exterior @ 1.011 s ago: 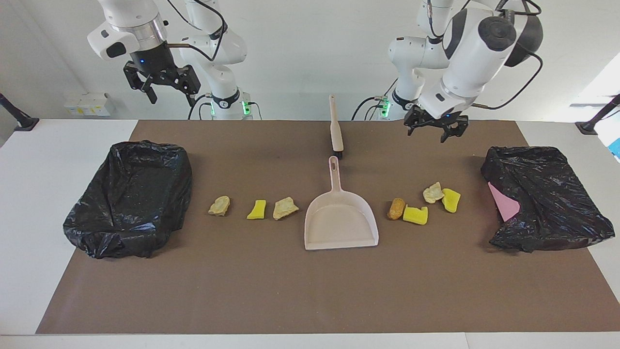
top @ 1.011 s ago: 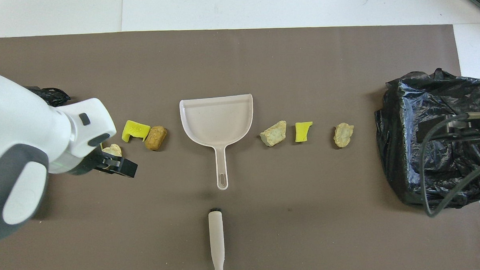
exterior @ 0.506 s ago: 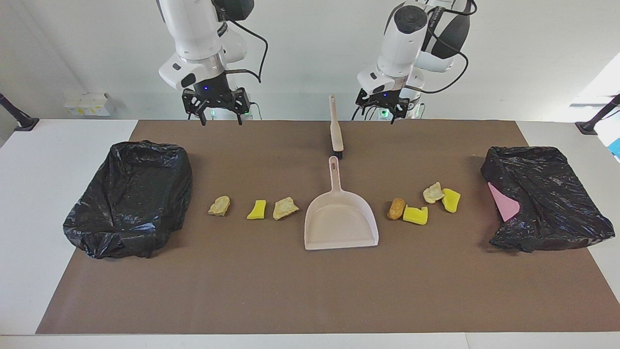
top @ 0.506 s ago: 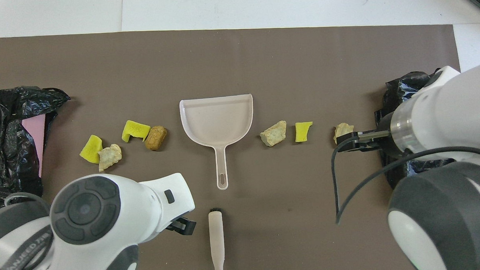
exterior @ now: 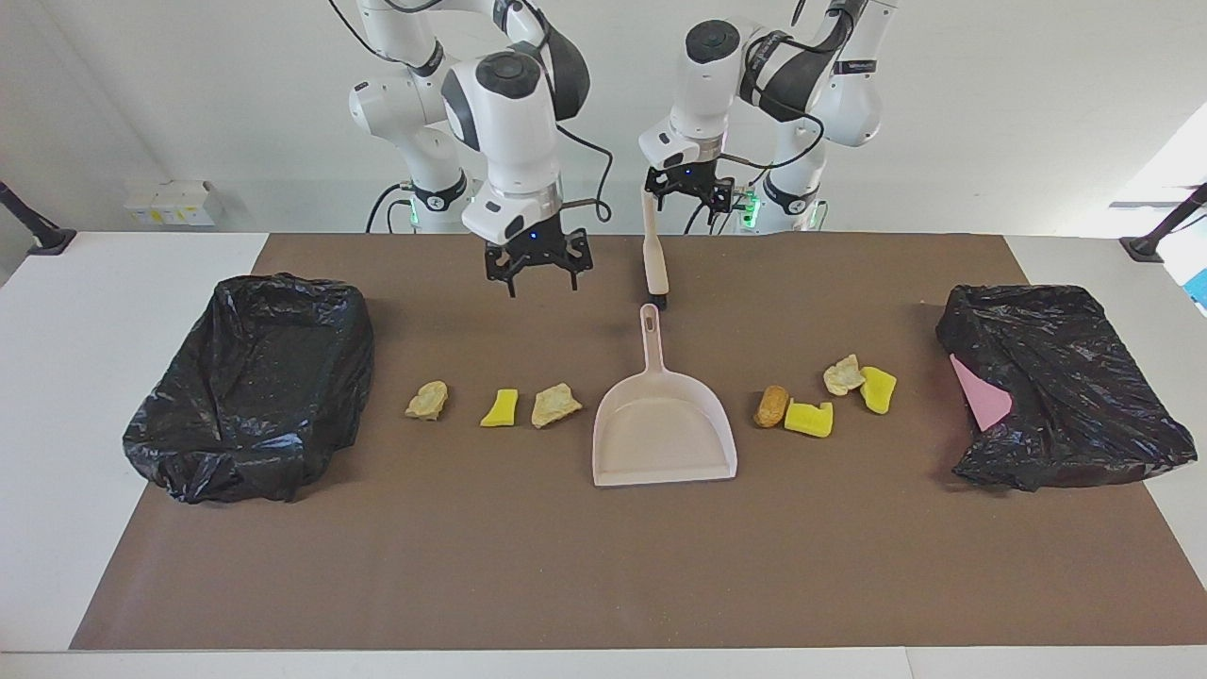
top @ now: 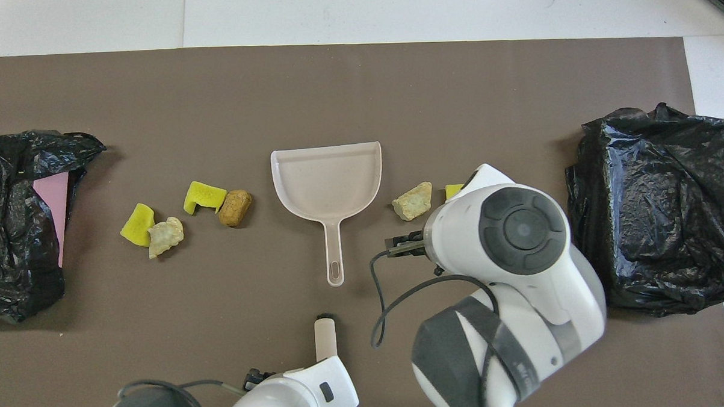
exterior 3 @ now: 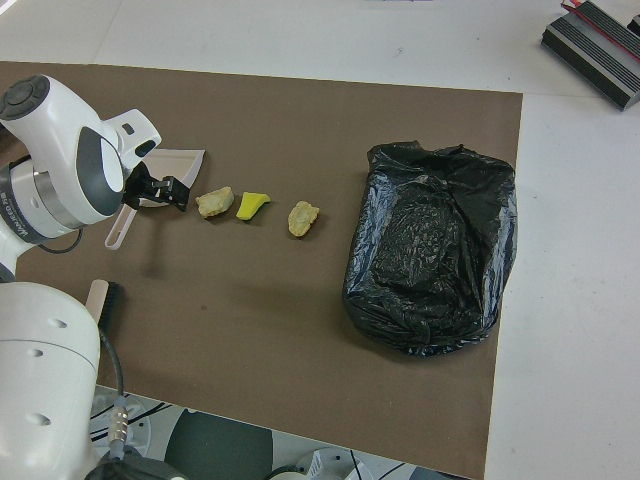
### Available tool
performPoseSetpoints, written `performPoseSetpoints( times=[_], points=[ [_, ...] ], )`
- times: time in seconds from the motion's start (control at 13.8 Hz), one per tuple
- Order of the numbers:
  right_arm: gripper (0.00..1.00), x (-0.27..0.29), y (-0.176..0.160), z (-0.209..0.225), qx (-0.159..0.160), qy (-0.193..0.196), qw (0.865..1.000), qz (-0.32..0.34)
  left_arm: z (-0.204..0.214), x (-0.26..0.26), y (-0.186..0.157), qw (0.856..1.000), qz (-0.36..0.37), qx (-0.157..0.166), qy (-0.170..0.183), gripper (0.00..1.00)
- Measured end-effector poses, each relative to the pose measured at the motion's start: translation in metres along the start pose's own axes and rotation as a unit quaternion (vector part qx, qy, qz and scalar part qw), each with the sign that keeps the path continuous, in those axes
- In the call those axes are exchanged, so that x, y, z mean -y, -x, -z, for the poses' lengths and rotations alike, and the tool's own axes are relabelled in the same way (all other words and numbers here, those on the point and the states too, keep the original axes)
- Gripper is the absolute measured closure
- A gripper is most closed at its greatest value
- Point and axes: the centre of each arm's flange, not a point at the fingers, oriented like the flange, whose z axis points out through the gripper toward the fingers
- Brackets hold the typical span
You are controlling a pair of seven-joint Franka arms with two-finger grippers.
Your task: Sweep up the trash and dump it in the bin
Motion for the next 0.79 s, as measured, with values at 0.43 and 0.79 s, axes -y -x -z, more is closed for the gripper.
performPoseSetpoints(
  times=[0.43,0.79],
  points=[
    [0.0,0.079,0.013,-0.068,0.015,0.001,1.0,-0.021,-0.069,-0.045,0.054,0.999,0.028,-0.017,-0.001,0.0],
    [0.0,0.109,-0.001,-0.096,0.004,-0.01,1.0,-0.014,-0.082,-0.052,0.065,0.998,0.064,-0.022,0.002,0.0]
  ],
)
